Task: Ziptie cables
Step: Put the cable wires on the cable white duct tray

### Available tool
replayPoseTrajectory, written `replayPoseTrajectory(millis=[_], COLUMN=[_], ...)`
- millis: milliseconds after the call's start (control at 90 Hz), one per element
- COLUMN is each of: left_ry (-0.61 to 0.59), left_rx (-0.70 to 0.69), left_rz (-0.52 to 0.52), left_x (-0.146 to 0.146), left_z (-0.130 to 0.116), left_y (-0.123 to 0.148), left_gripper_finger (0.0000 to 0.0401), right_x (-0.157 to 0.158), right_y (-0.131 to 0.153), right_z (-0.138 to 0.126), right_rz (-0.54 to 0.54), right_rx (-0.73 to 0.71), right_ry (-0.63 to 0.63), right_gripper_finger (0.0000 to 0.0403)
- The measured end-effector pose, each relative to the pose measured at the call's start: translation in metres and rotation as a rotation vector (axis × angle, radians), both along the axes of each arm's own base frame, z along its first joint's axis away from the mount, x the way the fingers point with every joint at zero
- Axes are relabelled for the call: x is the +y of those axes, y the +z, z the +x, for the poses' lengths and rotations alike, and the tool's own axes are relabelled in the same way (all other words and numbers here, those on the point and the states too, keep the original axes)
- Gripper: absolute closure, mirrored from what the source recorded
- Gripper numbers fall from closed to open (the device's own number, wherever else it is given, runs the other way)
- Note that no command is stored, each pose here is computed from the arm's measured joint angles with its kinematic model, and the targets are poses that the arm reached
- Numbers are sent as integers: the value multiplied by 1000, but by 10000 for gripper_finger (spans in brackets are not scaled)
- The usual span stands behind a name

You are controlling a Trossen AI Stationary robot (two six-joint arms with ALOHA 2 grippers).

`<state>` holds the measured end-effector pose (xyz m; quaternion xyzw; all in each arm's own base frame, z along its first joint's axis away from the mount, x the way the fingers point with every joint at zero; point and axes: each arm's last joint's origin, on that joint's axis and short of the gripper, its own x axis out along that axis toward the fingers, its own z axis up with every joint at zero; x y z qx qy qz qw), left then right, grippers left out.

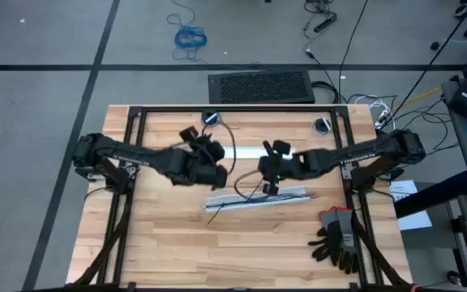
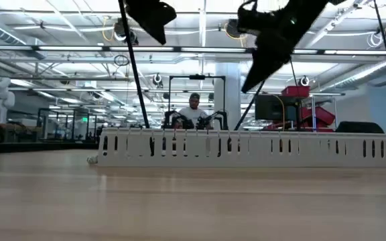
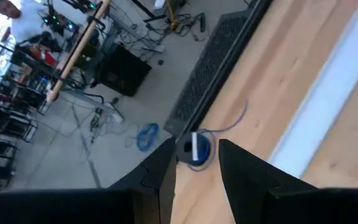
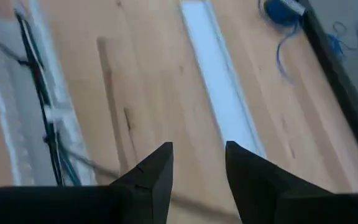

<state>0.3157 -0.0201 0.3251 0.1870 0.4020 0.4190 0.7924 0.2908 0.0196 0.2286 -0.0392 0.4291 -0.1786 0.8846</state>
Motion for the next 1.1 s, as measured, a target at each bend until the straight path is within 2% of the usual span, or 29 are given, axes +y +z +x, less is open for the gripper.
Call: replayPoseTrajectory(millis=[100,211,356,467,544,744,900,1022,1100], left_ry=[-32,-40,-66,-101,-116,-116,-44,-44,-81], left_rx=[-26,-127,-300,-363,-397,-408,-367,-345,-389], left_rz=[-63,-157,-286,-359,-395,-478,-489,-476,-460], left_x=[-7,-25,-62,-91,-106,-125,-131,-137,-142], left_z=[-12,-43,-78,-81,-73,-50,-50,-56,-57], left_y=[20,39,37,11,-15,-80,-117,-143,-158], left_gripper_finger=[280,280,280,280,280,280,280,280,280], right_x=[8,19,33,36,36,34,34,34,33], right_y=[-9,-1,19,24,17,-10,-17,-17,-17], right_z=[-7,-22,-55,-81,-96,-112,-114,-113,-113], right_rz=[-9,-53,-55,6,64,225,237,224,215], right_rx=[4,-46,-194,-339,-400,-530,-533,-530,-531], right_ry=[12,26,76,106,136,193,194,204,211], right_gripper_finger=[268,268,268,268,268,268,268,268,268])
